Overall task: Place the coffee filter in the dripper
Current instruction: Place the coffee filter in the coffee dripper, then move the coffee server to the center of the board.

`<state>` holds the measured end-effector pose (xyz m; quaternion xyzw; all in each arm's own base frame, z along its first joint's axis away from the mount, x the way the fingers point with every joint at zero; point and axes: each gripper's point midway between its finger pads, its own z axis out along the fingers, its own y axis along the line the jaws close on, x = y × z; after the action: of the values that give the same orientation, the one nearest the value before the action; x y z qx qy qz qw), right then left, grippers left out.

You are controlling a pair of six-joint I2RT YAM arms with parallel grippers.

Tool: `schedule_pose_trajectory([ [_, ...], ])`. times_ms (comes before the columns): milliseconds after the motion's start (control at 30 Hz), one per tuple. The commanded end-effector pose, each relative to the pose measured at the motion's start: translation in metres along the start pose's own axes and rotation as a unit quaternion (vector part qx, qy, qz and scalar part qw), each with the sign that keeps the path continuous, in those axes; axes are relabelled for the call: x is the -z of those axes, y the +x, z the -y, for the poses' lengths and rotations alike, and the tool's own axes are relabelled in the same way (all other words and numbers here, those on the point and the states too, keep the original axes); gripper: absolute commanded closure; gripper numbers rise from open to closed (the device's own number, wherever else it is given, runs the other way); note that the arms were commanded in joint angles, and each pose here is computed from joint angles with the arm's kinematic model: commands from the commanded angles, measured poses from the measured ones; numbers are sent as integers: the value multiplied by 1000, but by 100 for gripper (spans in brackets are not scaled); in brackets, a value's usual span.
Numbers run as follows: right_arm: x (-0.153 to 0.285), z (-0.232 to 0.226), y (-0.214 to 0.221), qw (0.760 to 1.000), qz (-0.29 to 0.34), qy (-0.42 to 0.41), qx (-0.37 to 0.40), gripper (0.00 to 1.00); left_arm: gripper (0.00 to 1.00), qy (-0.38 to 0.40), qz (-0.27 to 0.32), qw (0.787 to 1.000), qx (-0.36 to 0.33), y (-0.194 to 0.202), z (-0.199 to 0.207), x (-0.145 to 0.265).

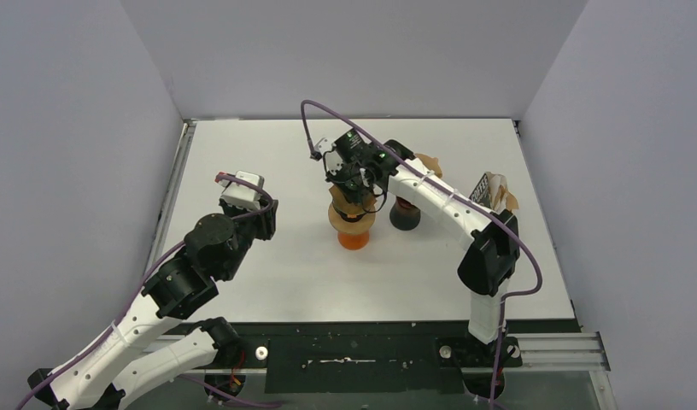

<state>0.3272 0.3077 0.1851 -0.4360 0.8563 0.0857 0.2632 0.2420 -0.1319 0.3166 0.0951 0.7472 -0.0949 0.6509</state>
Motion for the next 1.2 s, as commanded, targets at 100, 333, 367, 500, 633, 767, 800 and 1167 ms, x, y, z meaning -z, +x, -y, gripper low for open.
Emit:
schedule_pose_trajectory([
  [100, 56, 11, -40, 995, 94, 32, -11, 100, 65, 2, 16, 1000, 9, -9, 2, -2],
  [333, 79, 14, -51, 989, 137, 42, -20, 100, 65, 1, 10, 1000, 9, -6, 3, -5],
  [367, 83, 16, -52, 988, 145, 44, -23, 100, 65, 0, 10, 1000, 9, -5, 3, -5],
  [500, 99, 21, -54, 982, 176, 59, -32, 98, 64, -2, 5, 1000, 14, -3, 4, -7],
  [633, 122, 29, -52, 972, 216, 77, -44, 95, 61, -6, -2, 1000, 21, -1, 5, -10],
  [767, 137, 41, -39, 963, 244, 97, -64, 93, 60, -9, -11, 999, 31, 1, 8, -14],
  [800, 142, 44, -36, 959, 254, 101, -69, 92, 60, -9, -15, 999, 34, 3, 9, -15],
  [1167, 173, 73, 19, 923, 316, 159, -155, 100, 58, -7, -49, 997, 62, 25, 16, -22],
])
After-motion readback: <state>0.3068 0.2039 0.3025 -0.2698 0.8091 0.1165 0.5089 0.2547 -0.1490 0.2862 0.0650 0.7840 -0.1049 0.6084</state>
